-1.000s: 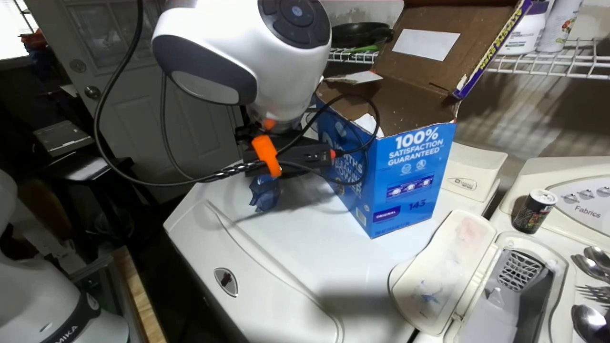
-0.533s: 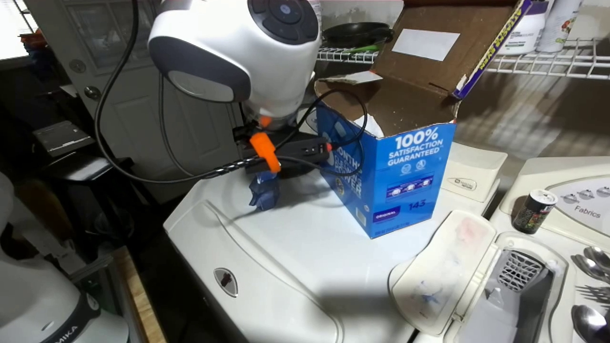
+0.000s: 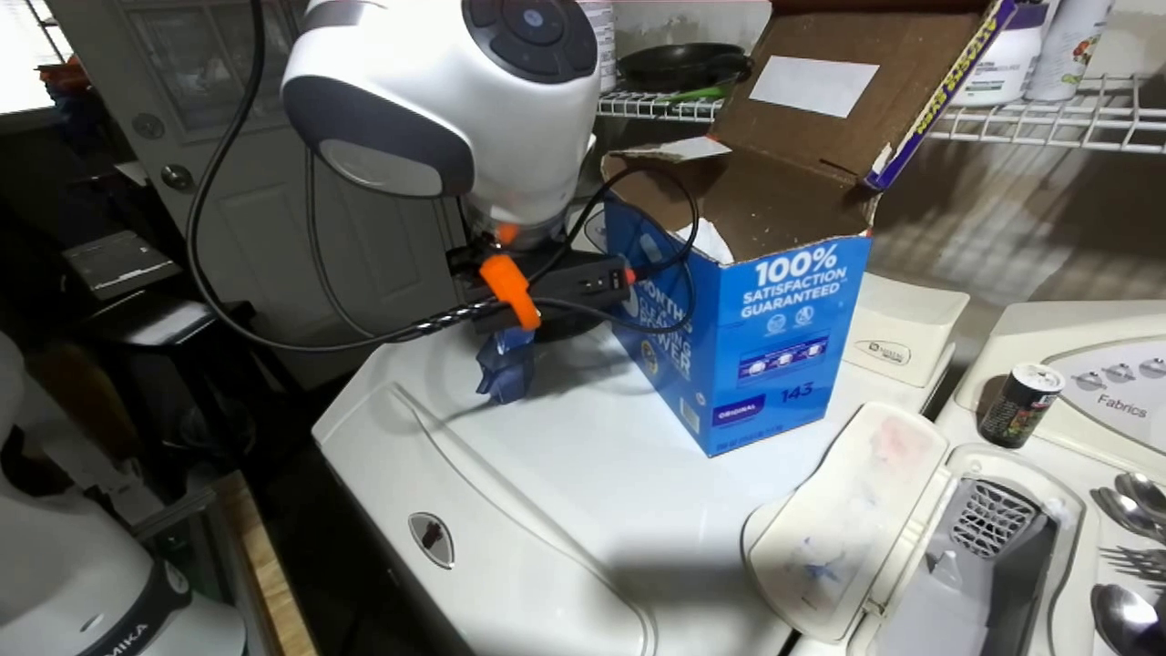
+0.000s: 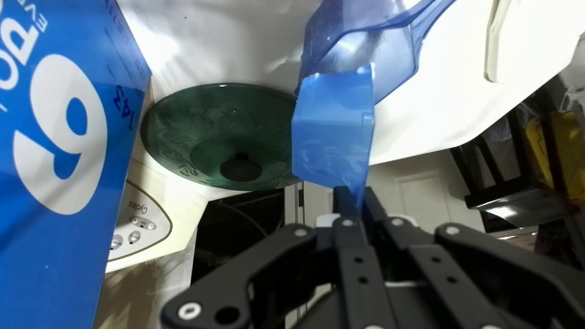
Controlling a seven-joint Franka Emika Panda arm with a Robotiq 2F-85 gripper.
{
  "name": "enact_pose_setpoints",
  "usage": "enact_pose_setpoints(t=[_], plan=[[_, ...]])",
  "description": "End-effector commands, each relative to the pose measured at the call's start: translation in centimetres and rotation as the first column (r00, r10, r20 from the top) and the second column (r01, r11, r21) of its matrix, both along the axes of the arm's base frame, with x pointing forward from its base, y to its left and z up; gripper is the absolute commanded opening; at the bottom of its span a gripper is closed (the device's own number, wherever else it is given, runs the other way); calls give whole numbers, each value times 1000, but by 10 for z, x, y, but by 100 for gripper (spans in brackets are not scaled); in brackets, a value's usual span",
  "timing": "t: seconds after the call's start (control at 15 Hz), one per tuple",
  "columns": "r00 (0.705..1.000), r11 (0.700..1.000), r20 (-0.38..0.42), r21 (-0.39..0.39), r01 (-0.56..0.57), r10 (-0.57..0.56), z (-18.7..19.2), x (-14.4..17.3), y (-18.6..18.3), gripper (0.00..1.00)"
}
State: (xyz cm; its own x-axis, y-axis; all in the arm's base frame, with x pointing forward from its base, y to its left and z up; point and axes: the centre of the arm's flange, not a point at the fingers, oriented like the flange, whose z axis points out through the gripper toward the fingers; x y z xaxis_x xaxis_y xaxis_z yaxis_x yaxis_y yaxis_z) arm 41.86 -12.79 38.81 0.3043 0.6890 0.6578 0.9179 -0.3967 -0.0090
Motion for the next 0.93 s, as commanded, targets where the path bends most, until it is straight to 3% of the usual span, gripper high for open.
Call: enact_pose_setpoints(t=[0.0,0.87], plan=[[999,999,42,-33,-24,25,1,-13,9,2],[987,991,128,-100,-88,101,2,-24,20,2]])
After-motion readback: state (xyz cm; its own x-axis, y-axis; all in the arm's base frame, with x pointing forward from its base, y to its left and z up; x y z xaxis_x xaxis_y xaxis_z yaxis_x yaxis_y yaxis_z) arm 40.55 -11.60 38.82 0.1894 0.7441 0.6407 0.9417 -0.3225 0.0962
